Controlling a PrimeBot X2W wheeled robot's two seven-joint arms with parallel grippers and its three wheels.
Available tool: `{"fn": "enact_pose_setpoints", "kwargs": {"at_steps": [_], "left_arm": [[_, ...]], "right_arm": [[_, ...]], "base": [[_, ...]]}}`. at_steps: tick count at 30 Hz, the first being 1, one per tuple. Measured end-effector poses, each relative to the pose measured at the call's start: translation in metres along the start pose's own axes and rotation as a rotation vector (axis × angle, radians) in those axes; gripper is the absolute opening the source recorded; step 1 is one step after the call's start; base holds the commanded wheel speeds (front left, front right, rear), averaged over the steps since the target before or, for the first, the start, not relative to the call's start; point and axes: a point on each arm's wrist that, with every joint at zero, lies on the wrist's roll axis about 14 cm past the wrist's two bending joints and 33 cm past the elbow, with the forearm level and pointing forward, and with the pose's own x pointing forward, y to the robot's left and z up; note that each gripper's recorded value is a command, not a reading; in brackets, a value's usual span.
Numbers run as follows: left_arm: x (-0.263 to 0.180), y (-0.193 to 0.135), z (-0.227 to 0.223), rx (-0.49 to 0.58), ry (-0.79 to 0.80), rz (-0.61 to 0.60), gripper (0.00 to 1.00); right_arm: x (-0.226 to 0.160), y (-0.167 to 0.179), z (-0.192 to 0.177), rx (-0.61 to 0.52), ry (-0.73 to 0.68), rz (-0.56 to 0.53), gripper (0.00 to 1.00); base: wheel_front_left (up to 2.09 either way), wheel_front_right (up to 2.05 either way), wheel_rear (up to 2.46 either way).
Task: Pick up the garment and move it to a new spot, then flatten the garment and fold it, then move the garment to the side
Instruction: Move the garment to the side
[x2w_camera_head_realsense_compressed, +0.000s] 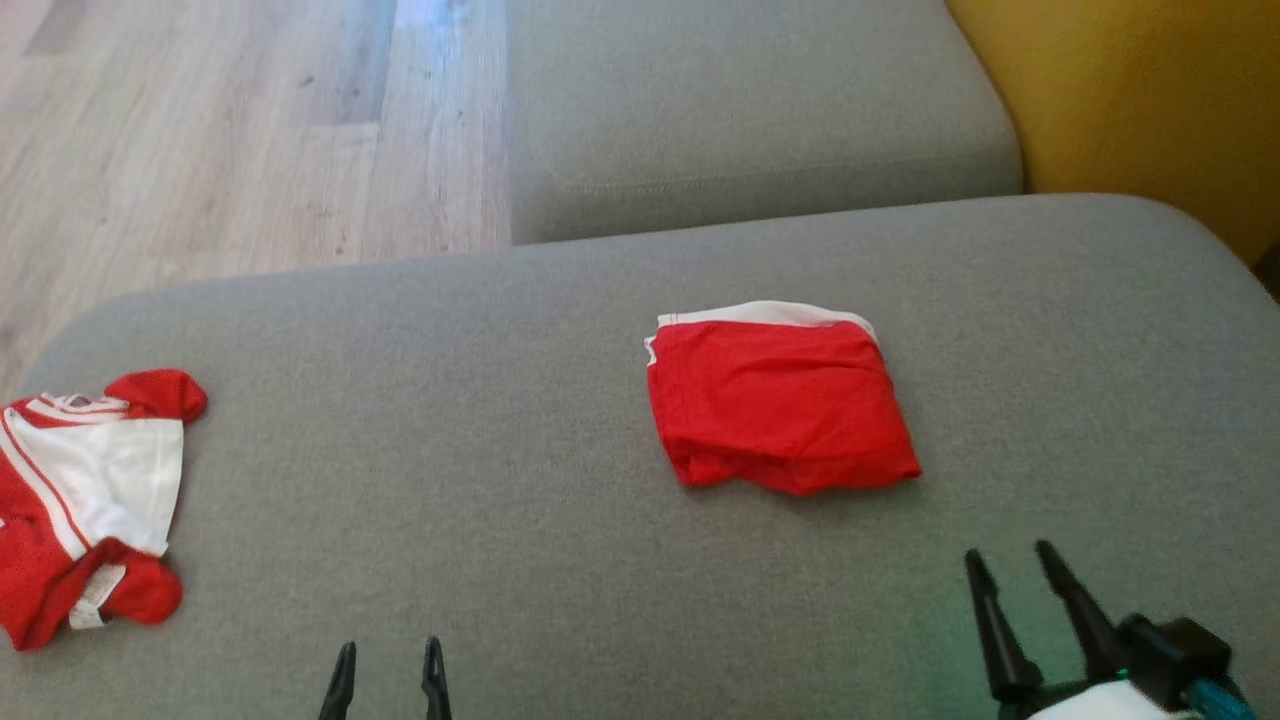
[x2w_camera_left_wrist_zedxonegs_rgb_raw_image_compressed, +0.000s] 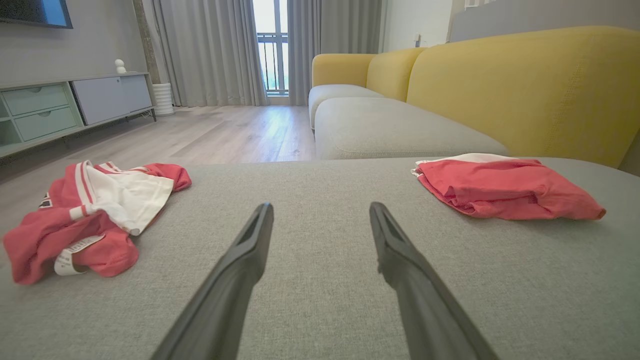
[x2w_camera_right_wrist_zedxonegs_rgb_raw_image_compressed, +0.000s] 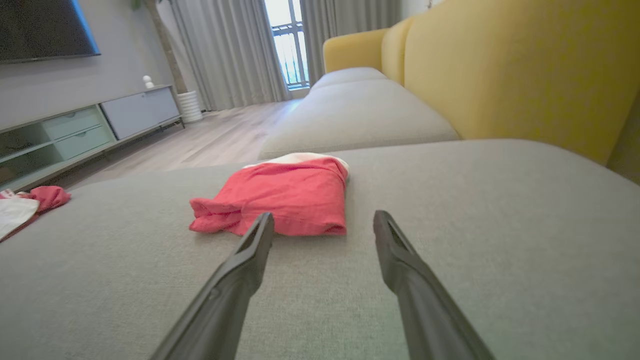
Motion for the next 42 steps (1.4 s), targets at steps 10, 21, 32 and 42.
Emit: {"fn": "enact_pose_setpoints", "kwargs": {"at_steps": [10,21,32,42], "left_arm": [[0.022,-0.009,-0.008,-0.011,0.042,-0.027,1.0],[0.056,-0.012,-0.017,-0.018,0.076,-0.031,1.0],[0.069,-0.016,-0.028,-0.011,0.109,-0.036,1.0],[0.074,-0.023,-0.03,-0.022,0.116,-0.061,1.0]], "right_arm": [[0.073,-0.023,0.013,0.175,0.116,0.011,1.0],[0.142,-0.03,-0.013,0.346,0.423,0.063,1.0],[0.159,-0.025,-0.063,0.338,0.609,0.062,0.84],[0.152,-0.039,-0.061,0.256,0.621,0.08,0.0]], "base": [[0.0,0.0,0.0],[0.0,0.0,0.0],[0.0,0.0,0.0],[0.0,0.0,0.0]]}}
